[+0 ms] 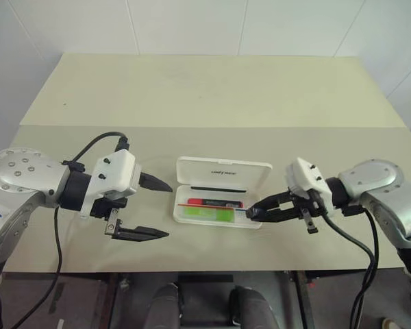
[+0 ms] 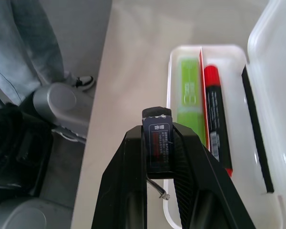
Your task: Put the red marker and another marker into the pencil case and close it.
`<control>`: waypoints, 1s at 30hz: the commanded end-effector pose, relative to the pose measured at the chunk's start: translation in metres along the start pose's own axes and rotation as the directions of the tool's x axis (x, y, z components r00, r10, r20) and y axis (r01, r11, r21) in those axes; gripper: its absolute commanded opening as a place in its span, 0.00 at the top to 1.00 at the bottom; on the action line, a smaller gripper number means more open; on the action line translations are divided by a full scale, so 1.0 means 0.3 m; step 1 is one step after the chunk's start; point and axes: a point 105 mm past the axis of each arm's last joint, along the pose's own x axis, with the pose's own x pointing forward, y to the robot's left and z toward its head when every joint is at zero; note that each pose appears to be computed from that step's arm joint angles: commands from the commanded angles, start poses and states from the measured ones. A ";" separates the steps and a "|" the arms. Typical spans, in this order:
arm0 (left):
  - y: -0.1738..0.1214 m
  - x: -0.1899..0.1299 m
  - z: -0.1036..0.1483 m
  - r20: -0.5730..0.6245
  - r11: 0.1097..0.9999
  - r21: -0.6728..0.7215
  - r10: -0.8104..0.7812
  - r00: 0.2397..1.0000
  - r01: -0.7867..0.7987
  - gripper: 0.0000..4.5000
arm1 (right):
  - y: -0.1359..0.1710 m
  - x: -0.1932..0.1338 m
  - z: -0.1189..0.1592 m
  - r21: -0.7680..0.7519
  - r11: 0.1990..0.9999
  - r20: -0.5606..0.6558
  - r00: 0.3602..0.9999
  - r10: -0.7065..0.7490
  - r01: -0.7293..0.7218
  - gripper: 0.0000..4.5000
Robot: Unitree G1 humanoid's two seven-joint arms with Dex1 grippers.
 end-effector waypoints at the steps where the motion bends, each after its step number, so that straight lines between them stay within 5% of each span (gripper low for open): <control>1: -0.012 0.006 -0.011 -0.043 1.000 0.019 0.003 0.999 -0.002 0.00 | -0.012 0.013 -0.004 -0.015 1.000 0.008 1.000 -0.015 0.015 0.91; 15: -0.014 0.017 -0.005 -0.028 1.000 0.027 -0.014 1.000 0.015 0.00 | -0.042 0.050 -0.061 0.012 0.999 -0.027 0.998 -0.049 0.049 0.91; 26: -0.016 0.012 0.007 -0.017 0.999 0.040 -0.005 1.000 0.006 0.00 | -0.053 0.053 -0.073 0.009 0.998 -0.039 0.997 -0.061 0.061 0.06; 30: -0.007 0.009 0.021 0.006 0.999 0.050 -0.001 1.000 0.000 0.00 | -0.067 0.026 -0.064 0.007 0.997 -0.029 0.996 -0.083 0.083 0.01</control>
